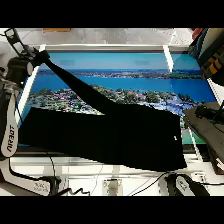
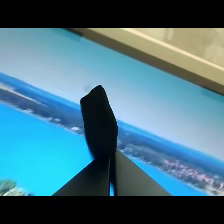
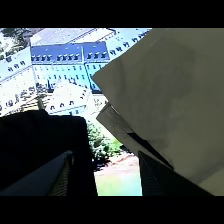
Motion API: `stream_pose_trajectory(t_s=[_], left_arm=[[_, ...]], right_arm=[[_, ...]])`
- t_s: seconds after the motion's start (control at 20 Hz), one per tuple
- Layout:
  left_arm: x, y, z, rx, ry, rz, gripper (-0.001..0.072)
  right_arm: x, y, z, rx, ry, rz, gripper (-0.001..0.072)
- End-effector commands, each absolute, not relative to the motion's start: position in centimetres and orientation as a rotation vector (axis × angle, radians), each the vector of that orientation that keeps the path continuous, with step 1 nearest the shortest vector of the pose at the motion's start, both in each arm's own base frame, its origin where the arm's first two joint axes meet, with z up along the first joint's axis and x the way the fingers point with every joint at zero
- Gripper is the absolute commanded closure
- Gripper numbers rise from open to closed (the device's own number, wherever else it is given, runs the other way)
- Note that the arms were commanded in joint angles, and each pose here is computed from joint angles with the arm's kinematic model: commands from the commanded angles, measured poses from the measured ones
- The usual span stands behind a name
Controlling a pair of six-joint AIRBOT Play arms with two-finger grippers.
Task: Fold the clothes and pants, and hang the long-sleeved shirts on hangers.
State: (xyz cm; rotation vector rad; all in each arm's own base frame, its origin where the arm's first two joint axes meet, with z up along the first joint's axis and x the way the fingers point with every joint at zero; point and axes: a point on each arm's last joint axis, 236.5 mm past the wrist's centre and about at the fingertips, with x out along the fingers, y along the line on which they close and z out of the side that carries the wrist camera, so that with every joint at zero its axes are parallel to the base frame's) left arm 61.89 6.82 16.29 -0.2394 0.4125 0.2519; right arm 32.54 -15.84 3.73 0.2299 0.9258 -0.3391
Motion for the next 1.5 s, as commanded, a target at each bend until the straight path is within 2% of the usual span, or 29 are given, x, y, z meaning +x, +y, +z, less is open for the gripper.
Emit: stream_pose_trajectory(t_s=[0.0, 0.15, 0.35, 0.45, 0.65, 0.7, 0.85, 0.9, 0.95, 1.1, 1.25, 1.3, 1.45], left_arm=[[58.7, 9.7, 14.9, -0.162, 0.566, 0.327, 0.0698], [54.8, 12.4, 8.7, -0.075, 0.804, 0.38, 0.0698], [50.4, 13.8, 0.4, -0.086, 1.004, 0.416, 0.0699], [48.9, 14.5, -1.6, -0.089, 1.051, 0.432, 0.0699], [48.1, 17.9, -0.6, -0.122, 1.018, 0.49, 0.0699], [47.9, 19.0, -0.1, -0.134, 1.0, 0.508, 0.0699], [47.3, 21.3, 0.6, -0.151, 0.973, 0.547, 0.0699], [47.3, 21.6, 0.6, -0.129, 0.976, 0.534, 0.0699], [47.6, 21.6, 0.6, -0.1, 0.973, 0.515, 0.0699], [48.0, 21.3, -0.4, -0.078, 0.987, 0.48, 0.0699], [47.8, 20.7, -2.1, -0.113, 1.024, 0.471, 0.0699], [47.9, 20.5, -2.1, -0.125, 1.024, 0.466, 0.0699], [47.9, 20.4, -2.2, -0.132, 1.025, 0.465, 0.0698]], right_arm=[[32.5, -15.9, 3.7, 0.23, 0.926, -0.34, 0.0262], [32.5, -15.9, 3.7, 0.229, 0.926, -0.34, 0.0262], [32.5, -15.9, 3.7, 0.228, 0.926, -0.34, 0.0262], [32.5, -16.0, 3.8, 0.221, 0.925, -0.343, 0.0262], [32.6, -16.9, 4.1, 0.179, 0.912, -0.363, 0.0263], [32.7, -17.2, 4.2, 0.163, 0.906, -0.37, 0.0278], [32.9, -17.5, 4.4, 0.154, 0.893, -0.376, 0.0496], [32.9, -17.5, 4.3, 0.154, 0.895, -0.376, 0.0617], [33.0, -17.6, 4.1, 0.155, 0.898, -0.376, 0.0693], [33.1, -17.6, 1.3, 0.183, 0.967, -0.365, 0.0694], [32.7, -14.8, -3.1, 0.345, 1.108, -0.292, 0.0695], [33.6, -13.2, -3.3, 0.414, 1.102, -0.236, 0.0696], [37.2, -11.0, 0.3, 0.472, 1.011, -0.08, 0.0696]])
